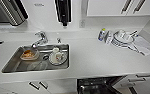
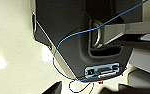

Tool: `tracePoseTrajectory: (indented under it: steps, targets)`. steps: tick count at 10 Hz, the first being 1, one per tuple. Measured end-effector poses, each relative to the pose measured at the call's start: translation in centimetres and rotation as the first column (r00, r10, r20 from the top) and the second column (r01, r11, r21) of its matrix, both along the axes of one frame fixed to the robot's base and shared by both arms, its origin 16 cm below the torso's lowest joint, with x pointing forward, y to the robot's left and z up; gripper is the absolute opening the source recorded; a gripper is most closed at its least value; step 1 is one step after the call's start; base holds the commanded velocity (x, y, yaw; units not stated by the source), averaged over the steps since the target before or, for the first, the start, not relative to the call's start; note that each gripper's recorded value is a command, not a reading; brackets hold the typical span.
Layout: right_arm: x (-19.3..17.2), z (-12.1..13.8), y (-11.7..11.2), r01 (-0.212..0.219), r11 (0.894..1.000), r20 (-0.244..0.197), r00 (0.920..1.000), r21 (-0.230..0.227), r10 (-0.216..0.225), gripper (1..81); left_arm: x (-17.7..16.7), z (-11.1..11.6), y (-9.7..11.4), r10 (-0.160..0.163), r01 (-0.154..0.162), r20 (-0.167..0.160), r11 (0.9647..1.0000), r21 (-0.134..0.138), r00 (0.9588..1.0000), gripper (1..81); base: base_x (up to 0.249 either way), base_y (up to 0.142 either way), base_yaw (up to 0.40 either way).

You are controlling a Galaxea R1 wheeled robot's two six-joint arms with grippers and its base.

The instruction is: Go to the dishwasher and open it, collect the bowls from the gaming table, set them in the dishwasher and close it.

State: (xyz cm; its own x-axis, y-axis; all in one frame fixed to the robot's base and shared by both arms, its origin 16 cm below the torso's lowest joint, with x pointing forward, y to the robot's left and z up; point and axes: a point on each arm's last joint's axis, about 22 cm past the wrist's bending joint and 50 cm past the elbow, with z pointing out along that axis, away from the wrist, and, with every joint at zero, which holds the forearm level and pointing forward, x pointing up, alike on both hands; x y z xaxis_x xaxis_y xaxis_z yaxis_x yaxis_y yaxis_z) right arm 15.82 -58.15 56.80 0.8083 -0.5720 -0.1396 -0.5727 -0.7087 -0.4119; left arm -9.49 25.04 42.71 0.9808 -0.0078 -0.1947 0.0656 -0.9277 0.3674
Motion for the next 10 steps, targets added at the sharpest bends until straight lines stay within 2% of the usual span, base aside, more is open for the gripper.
tracePoseTrajectory:
  steps: [1,3,5,6,7,8,9,10]
  targets:
    - [-1.5,-0.2,-1.3,-0.01,0.999,-0.018,0.9998,-0.035,0.009,81.1,0.8,-0.1,0.1,0.0,0.0,0.011,1.0,0.002,0.9999,81.1,0.0,0.0,0.0]
    - [-2.4,-0.2,-2.8,-0.023,0.996,-0.026,0.9995,-0.091,0.02,81.1,3.0,-0.4,0.1,0.001,-0.001,0.037,1.0,0.002,0.9993,81.1,0.0,0.0,0.0]
    - [-3.2,-0.9,-2.3,-0.037,0.992,-0.034,0.9989,-0.122,0.033,81.1,4.8,-0.7,0.1,0.001,-0.001,0.061,1.0,0.002,0.9982,81.1,0.0,0.0,0.0]
    - [-4.6,-2.3,0.2,-0.054,0.993,-0.05,0.9976,-0.102,0.049,81.1,5.7,-0.9,0.1,0.001,-0.001,0.072,1.0,0.002,0.9974,81.1,0.0,0.0,0.0]
    - [-6.0,-4.4,4.6,-0.071,0.996,-0.068,0.9955,-0.051,0.067,81.1,6.8,-1.1,0.1,0.001,-0.002,0.086,1.0,0.002,0.9963,81.1,0.0,0.0,0.0]
    - [-7.9,-6.7,10.4,-0.089,0.996,-0.087,0.9921,0.02,0.091,81.1,7.8,-1.3,0.1,0.001,-0.001,0.099,1.0,0.002,0.9951,81.1,0.0,0.0,0.0]
    - [-9.5,-8.1,14.6,-0.113,0.992,-0.105,0.9872,0.064,0.12,81.1,8.8,-1.5,0.1,0.001,-0.001,0.11,1.0,0.002,0.9939,81.1,0.0,0.0,0.0]
    - [-11.4,-9.5,18.0,-0.15,0.985,-0.131,0.9783,0.084,0.16,81.1,9.7,-1.8,0.1,0.0,-0.001,0.122,1.0,0.003,0.9926,81.1,0.0,0.0,0.0]
